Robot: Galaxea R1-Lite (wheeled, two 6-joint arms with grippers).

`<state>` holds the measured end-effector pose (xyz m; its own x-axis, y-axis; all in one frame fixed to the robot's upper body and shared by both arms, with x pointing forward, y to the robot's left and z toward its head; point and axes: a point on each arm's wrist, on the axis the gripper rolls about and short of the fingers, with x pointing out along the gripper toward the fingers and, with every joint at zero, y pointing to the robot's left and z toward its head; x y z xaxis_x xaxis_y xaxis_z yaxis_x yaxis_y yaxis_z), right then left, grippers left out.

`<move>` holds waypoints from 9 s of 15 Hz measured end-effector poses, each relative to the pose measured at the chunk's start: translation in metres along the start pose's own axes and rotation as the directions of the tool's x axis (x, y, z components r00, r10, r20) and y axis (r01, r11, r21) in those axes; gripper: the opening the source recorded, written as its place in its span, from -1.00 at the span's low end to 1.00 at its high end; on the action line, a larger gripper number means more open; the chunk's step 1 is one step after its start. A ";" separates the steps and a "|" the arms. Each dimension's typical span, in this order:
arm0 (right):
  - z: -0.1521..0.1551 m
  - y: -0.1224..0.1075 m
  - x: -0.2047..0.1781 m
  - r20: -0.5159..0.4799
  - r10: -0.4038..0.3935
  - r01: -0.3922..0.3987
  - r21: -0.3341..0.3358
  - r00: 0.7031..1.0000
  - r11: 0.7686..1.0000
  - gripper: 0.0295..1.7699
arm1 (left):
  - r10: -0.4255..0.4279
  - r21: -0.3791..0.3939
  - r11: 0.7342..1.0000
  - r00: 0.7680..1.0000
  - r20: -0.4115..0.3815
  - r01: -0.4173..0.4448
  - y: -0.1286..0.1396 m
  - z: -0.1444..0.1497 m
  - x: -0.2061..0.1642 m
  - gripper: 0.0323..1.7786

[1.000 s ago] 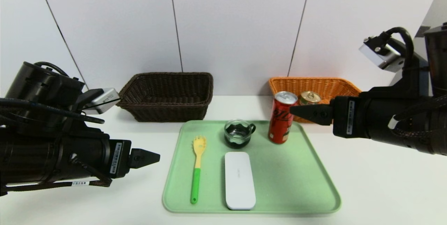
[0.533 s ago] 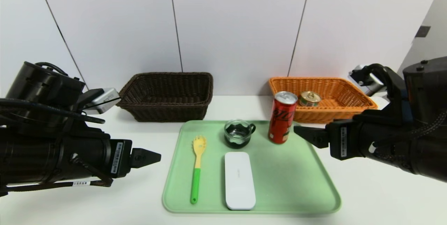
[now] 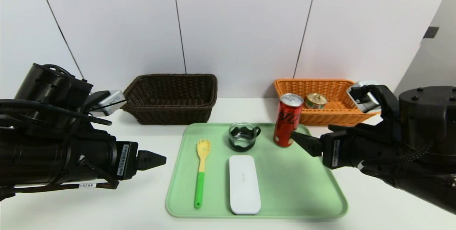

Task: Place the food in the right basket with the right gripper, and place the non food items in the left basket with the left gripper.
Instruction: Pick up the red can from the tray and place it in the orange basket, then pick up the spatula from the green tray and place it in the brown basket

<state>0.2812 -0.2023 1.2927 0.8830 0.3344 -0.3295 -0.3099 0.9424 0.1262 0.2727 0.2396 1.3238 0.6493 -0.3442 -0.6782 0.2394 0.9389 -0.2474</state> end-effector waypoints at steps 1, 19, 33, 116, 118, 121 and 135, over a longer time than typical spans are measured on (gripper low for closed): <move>-0.005 0.001 0.007 0.036 0.005 -0.005 0.007 0.999 1.000 0.92 | 0.000 0.000 1.000 1.000 -0.001 0.000 0.000 0.000 0.000 0.90; -0.038 -0.012 0.064 0.155 -0.085 0.098 -0.078 0.984 0.992 0.92 | -0.001 0.003 1.000 1.000 -0.003 0.001 -0.002 0.003 0.009 0.90; -0.042 -0.018 0.116 0.186 -0.121 0.131 -0.044 0.975 0.990 0.92 | 0.000 0.002 1.000 1.000 -0.015 0.000 -0.002 0.002 0.012 0.90; 0.032 -0.232 0.175 0.232 -0.381 0.389 0.013 0.895 0.921 0.48 | 0.010 0.005 1.000 0.999 -0.046 -0.010 -0.003 0.004 0.029 0.90; 0.038 -0.229 0.169 0.230 -0.371 0.379 0.010 0.900 0.925 0.58 | 0.010 0.005 1.000 0.999 -0.046 -0.010 -0.003 0.004 0.029 0.90; 0.062 -0.215 0.143 0.222 -0.347 0.354 0.006 0.911 0.935 0.69 | -0.001 0.003 1.000 1.000 -0.018 0.001 -0.006 0.010 0.025 0.90; 0.125 -0.099 -0.033 -0.151 -0.070 0.104 0.234 0.986 0.967 0.89 | -0.041 -0.044 0.998 0.987 -0.154 0.034 -0.066 0.070 -0.008 0.90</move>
<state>0.3268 -0.3074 1.4082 0.8391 0.2652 -0.4750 -0.1249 0.9437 0.3062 0.3024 0.1804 1.3945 0.5197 -0.3779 -0.7662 0.2295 0.9256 -0.3008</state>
